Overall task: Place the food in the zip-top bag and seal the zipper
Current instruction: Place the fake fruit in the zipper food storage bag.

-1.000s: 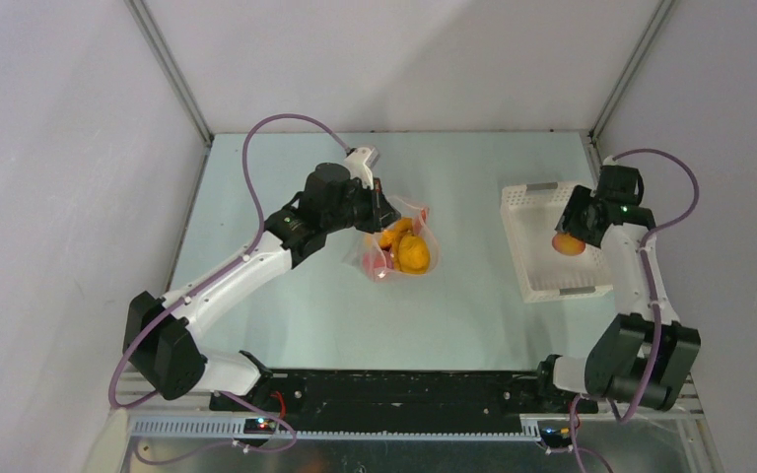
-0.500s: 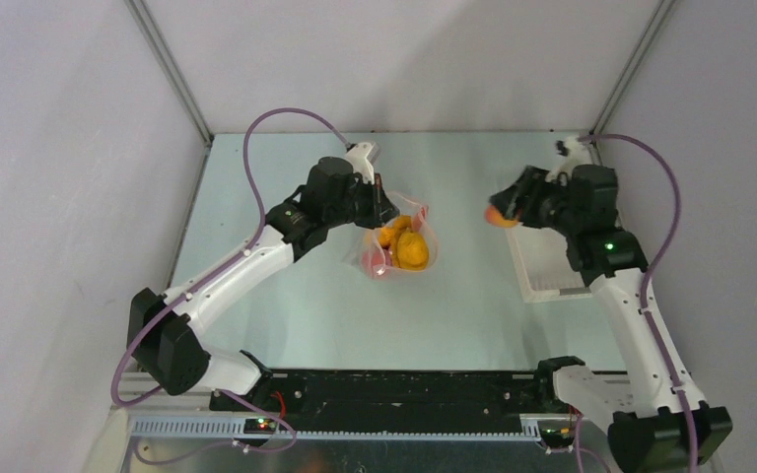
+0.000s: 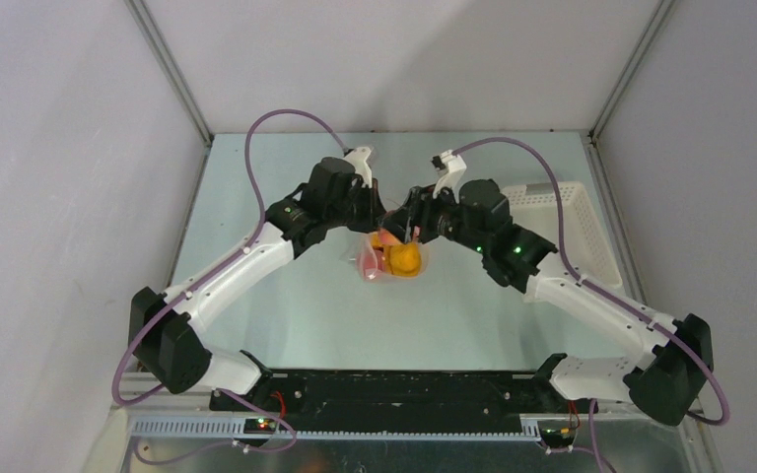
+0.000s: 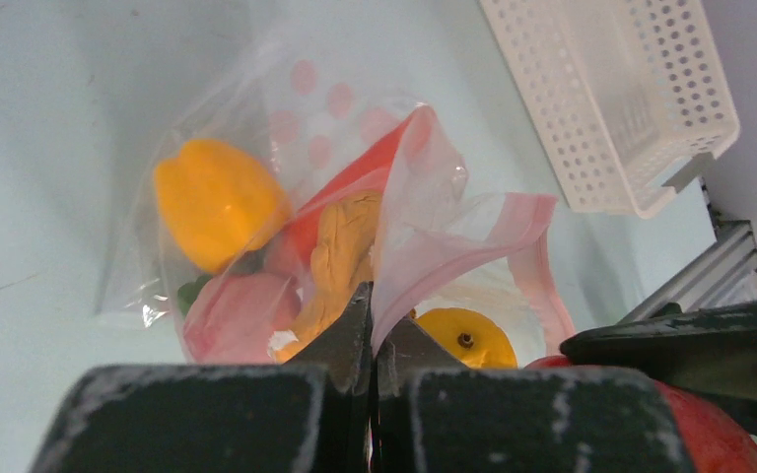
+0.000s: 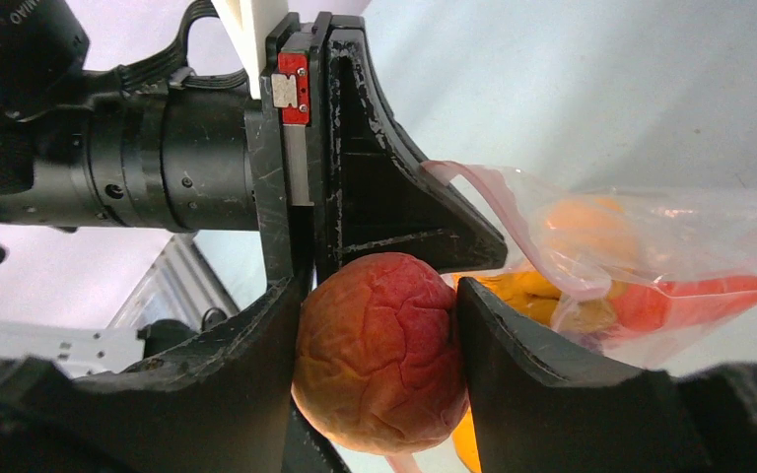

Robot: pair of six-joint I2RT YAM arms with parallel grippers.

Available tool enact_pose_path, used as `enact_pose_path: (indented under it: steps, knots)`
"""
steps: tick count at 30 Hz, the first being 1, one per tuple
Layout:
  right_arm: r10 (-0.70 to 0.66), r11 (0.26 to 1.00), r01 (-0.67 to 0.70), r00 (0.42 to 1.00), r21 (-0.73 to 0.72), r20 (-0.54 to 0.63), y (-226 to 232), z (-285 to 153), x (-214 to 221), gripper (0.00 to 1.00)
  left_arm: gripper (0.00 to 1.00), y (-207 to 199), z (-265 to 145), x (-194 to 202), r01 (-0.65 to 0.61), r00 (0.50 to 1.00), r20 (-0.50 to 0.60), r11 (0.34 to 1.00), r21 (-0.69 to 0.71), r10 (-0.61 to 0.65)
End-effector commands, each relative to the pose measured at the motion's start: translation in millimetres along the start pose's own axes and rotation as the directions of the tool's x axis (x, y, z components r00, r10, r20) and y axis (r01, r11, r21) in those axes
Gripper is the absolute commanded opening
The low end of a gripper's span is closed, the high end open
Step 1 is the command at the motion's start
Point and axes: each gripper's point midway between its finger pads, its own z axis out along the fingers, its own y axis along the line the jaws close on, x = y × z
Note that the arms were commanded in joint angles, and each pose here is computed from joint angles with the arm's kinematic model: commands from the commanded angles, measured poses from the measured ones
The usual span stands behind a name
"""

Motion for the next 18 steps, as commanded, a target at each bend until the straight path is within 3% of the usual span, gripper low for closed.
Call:
enact_pose_path:
  steps: [1,10,18]
  knots:
    - [-0.037,0.995,0.024,0.991,0.096,0.132,6,11,-10,0.09,0.0,-15,-13,-23,0.032,0.998,0.059,0.999,0.034,-0.034]
    - [-0.058,0.967,0.025,0.99,0.253,0.125,-13,11,18,0.09,0.0,-12,-19,-23,0.057,0.996,0.062,0.998,0.011,-0.058]
    - [-0.037,0.972,0.001,0.988,0.237,0.148,-12,-5,15,0.09,0.0,-22,-25,-32,0.06,0.995,0.083,0.997,0.05,-0.064]
